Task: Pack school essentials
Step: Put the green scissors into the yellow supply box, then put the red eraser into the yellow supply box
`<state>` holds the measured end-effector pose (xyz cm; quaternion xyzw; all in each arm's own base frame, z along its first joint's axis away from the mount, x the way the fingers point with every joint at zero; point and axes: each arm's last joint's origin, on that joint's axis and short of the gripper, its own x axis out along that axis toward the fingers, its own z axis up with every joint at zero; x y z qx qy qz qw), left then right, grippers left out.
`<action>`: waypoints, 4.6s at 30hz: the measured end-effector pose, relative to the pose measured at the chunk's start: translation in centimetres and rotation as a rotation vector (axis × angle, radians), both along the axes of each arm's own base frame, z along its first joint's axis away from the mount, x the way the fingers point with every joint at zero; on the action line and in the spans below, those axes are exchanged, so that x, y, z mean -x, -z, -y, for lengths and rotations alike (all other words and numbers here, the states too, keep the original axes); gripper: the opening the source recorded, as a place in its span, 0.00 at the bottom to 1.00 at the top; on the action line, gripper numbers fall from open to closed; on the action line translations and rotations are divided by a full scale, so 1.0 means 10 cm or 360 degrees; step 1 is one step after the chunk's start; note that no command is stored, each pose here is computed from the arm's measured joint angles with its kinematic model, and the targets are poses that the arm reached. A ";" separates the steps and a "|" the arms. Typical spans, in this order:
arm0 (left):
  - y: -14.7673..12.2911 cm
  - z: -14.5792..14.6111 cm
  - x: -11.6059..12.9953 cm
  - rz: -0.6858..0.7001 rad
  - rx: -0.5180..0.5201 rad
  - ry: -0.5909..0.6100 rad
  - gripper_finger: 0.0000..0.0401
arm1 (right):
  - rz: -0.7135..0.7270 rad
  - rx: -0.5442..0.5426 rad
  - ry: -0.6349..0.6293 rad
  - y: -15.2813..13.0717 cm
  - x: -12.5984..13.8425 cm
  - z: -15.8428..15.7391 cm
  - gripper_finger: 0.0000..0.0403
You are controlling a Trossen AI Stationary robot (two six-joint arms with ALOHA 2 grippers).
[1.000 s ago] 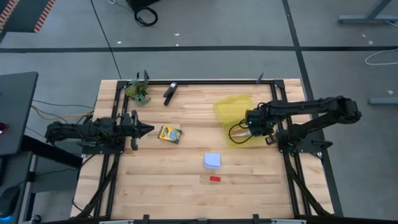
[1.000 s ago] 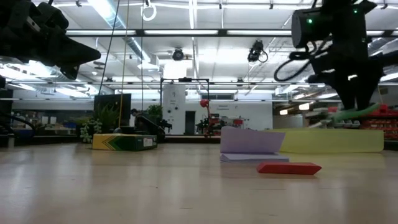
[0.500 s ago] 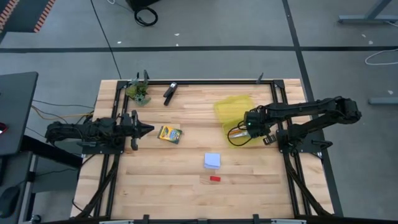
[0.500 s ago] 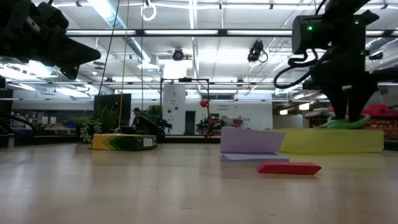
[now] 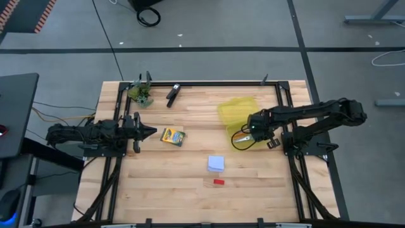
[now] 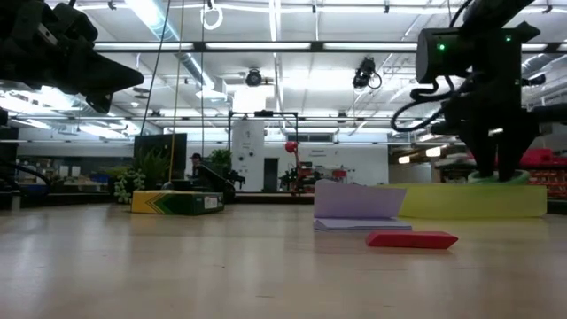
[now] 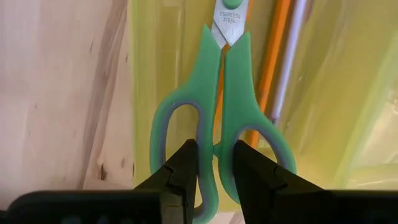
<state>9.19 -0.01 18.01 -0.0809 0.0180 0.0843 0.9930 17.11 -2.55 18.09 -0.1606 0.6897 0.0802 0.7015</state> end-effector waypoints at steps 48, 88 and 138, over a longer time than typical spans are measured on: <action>0.00 0.00 0.00 -0.0001 0.0000 0.0000 0.06 | 0.0778 -0.0028 -0.0045 -0.27 -1.18 -0.34 0.38; 0.00 0.00 0.00 -0.0001 0.0000 0.0000 0.07 | 0.0934 -0.0336 0.0294 0.00 -1.99 -1.88 0.43; 0.01 0.00 -0.01 -0.0013 -0.0001 0.0000 0.09 | 0.1340 -0.0182 0.0737 0.93 -1.25 -2.41 0.27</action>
